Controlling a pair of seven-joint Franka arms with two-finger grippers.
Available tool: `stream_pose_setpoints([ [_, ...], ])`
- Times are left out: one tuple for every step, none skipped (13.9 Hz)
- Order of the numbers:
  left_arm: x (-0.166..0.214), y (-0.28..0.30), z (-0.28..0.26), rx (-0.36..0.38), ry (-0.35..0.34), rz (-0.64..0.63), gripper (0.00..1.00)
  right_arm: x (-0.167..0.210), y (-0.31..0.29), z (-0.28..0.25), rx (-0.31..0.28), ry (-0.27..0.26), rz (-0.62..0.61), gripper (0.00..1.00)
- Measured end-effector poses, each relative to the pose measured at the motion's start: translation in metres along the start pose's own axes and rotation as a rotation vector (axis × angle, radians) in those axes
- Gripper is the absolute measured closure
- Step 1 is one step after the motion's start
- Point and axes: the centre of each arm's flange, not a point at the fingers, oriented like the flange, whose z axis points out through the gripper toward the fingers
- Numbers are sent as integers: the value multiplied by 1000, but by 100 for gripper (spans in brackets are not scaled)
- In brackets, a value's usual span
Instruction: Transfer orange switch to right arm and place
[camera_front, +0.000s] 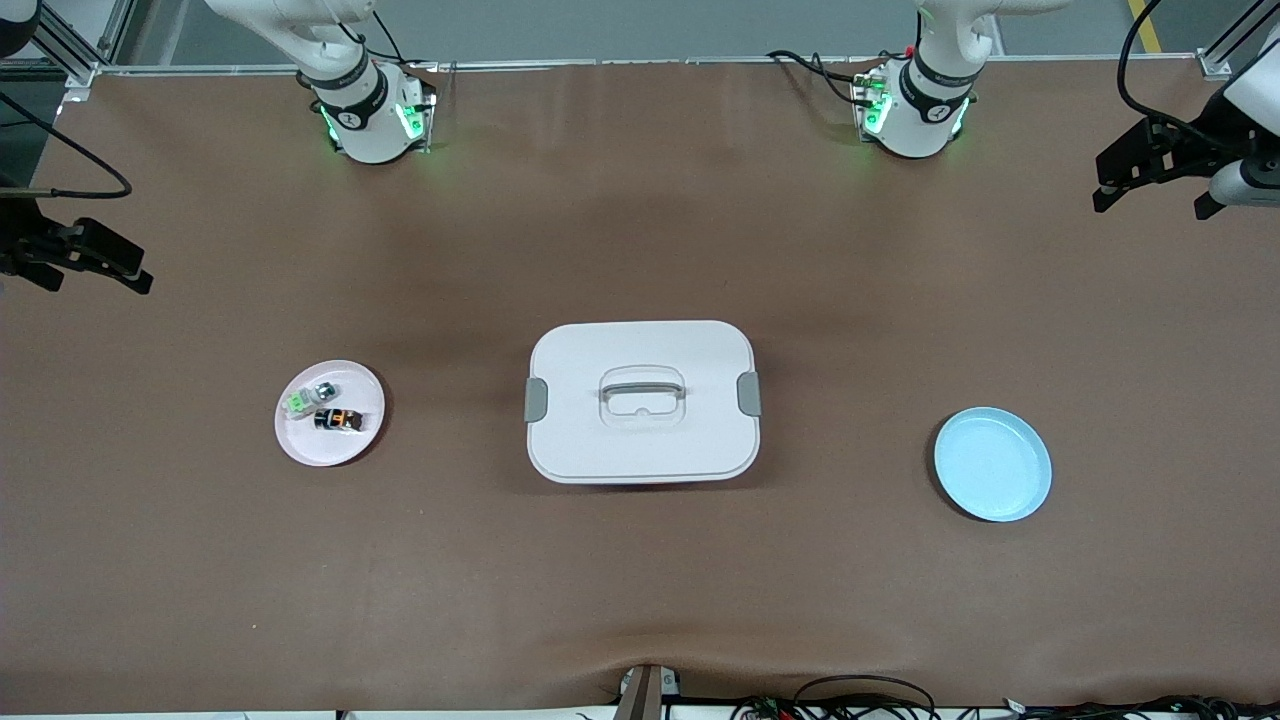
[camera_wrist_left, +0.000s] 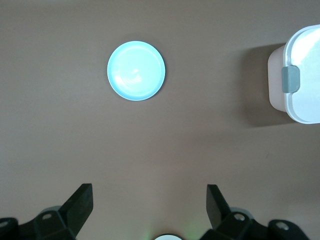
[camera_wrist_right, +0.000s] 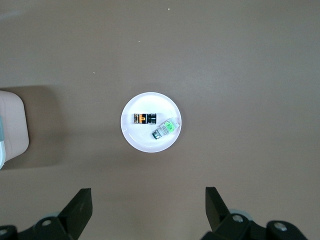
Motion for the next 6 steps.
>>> stream_pose_setpoints([
  [-2, 1, 1, 0, -14, 1, 0, 0, 0, 0, 0, 0, 1, 0],
  [-2, 1, 2, 0, -21, 2, 0, 0, 1, 0, 0, 0, 2, 0],
  [-3, 1, 2, -1, -24, 1, 0, 0, 2, 0, 0, 0, 3, 0],
  [-3, 0, 2, -1, -25, 0, 0, 0, 3, 0, 0, 0, 5, 0],
  [-3, 0, 1, -1, -25, 0, 0, 0, 3, 0, 0, 0, 5, 0],
  [-3, 0, 1, -1, -24, 0, 0, 0, 3, 0, 0, 0, 6, 0],
])
